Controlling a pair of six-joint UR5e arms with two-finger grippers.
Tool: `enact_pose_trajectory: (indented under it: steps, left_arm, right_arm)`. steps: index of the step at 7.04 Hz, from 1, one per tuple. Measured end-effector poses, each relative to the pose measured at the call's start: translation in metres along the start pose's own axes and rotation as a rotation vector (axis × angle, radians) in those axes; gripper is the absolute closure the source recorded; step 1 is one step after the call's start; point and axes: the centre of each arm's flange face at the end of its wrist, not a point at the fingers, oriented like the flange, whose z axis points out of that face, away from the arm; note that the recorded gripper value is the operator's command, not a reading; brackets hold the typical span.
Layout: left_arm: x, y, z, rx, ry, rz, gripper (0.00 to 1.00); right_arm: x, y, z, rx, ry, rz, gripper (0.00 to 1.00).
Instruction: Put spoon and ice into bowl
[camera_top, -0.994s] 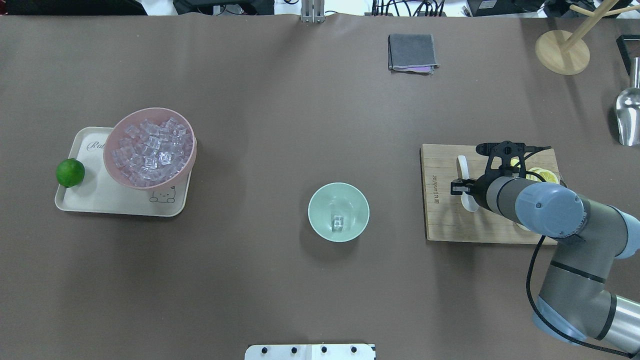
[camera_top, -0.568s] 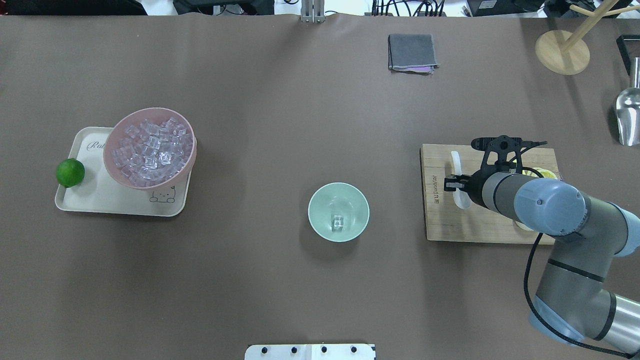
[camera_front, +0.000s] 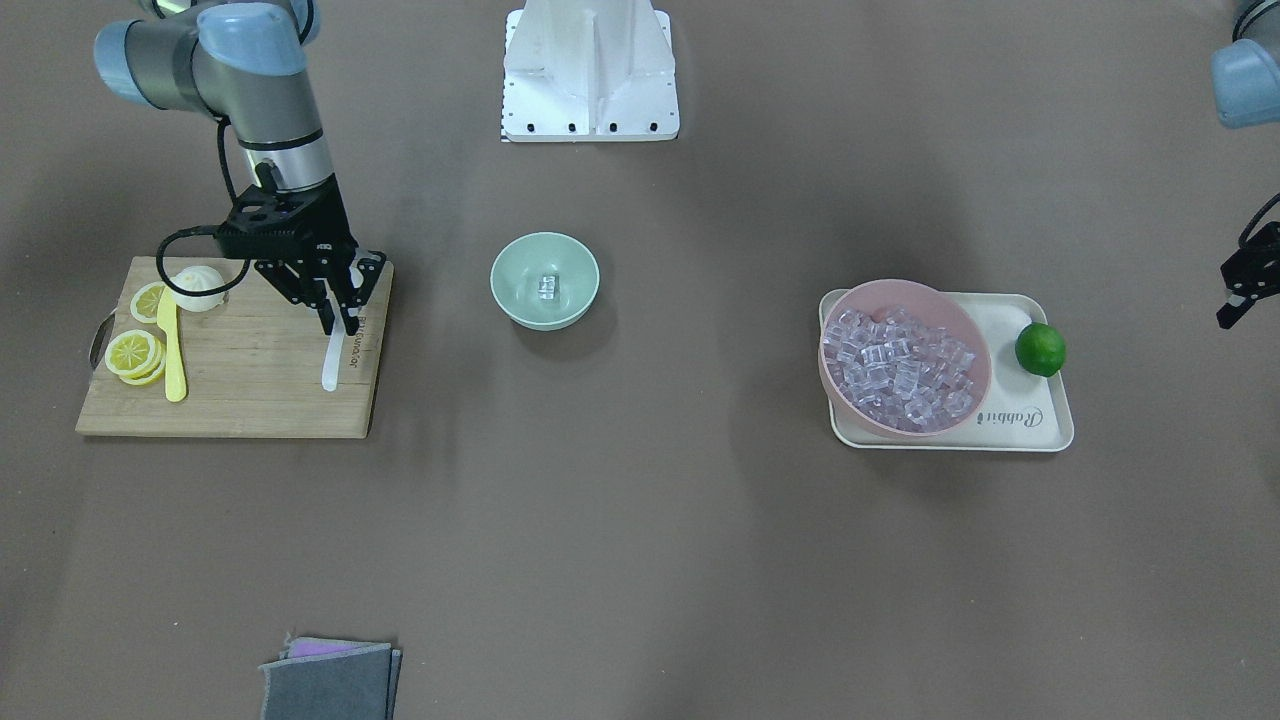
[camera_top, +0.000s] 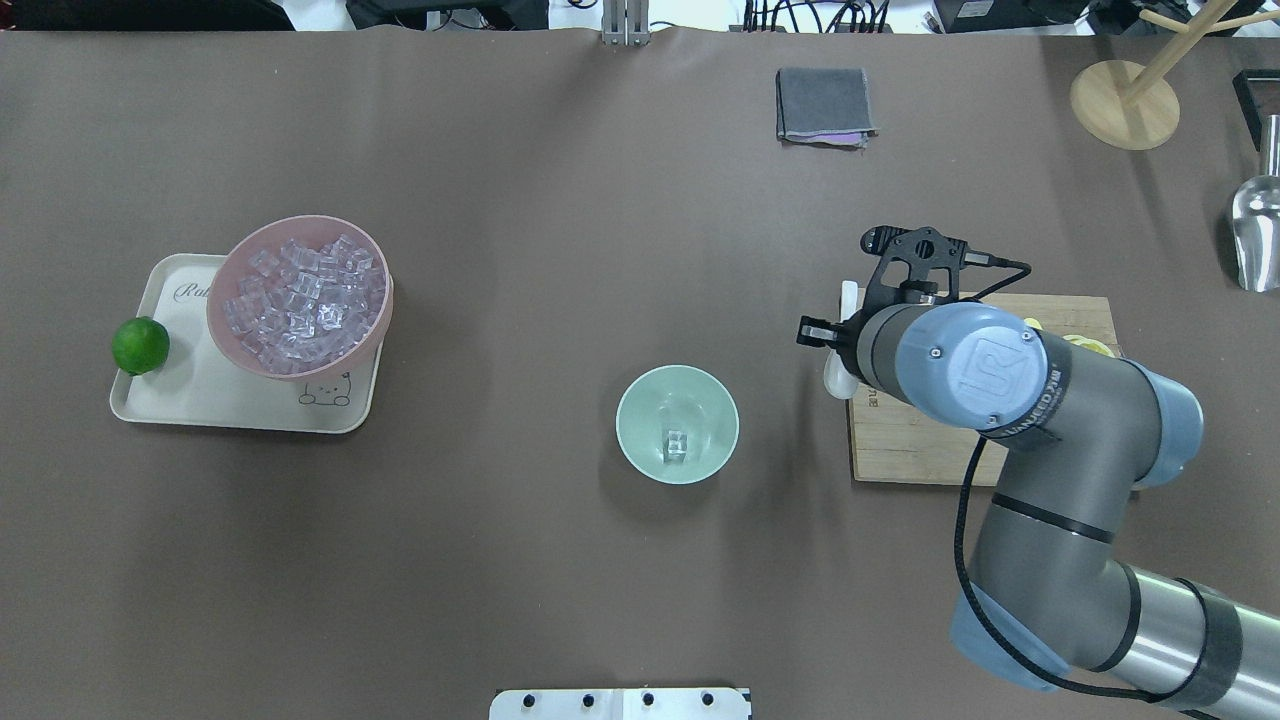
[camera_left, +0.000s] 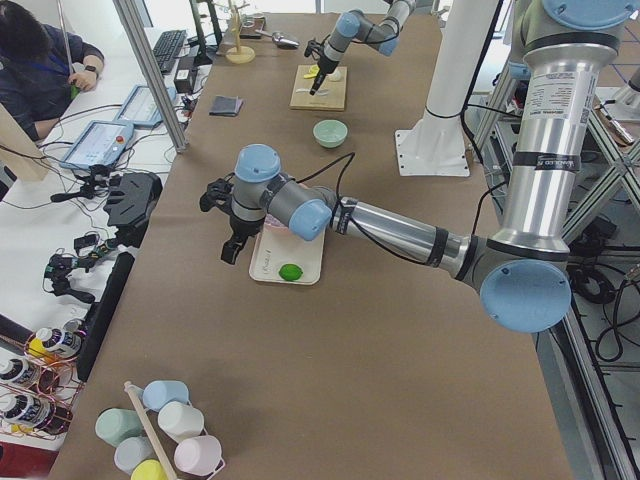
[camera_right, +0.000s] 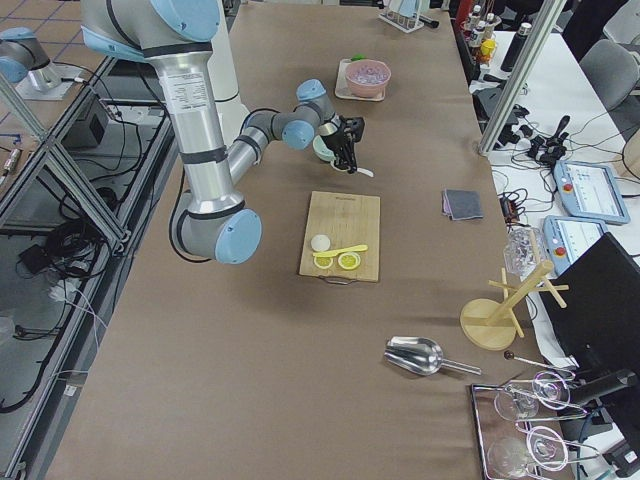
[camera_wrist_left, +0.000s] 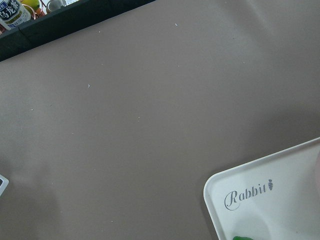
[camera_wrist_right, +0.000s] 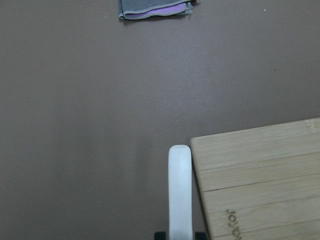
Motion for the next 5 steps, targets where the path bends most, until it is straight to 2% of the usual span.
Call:
enact_pose_trajectory:
  steps: [2, 4, 5]
  left_arm:
    - [0.000, 0.000, 0.001, -0.001, 0.000, -0.001, 0.02]
    - [0.000, 0.000, 0.001, -0.002, -0.001, -0.001, 0.02]
    - [0.000, 0.000, 0.001, -0.002, 0.000, -0.001, 0.02]
  right_arm:
    - [-0.052, 0.023, -0.022, -0.008, 0.031, 0.088, 1.00]
    - [-0.091, 0.062, -0.033, 0.033, 0.071, 0.152, 1.00]
    - [-0.104, 0.075, -0.026, 0.065, 0.091, 0.181, 1.00]
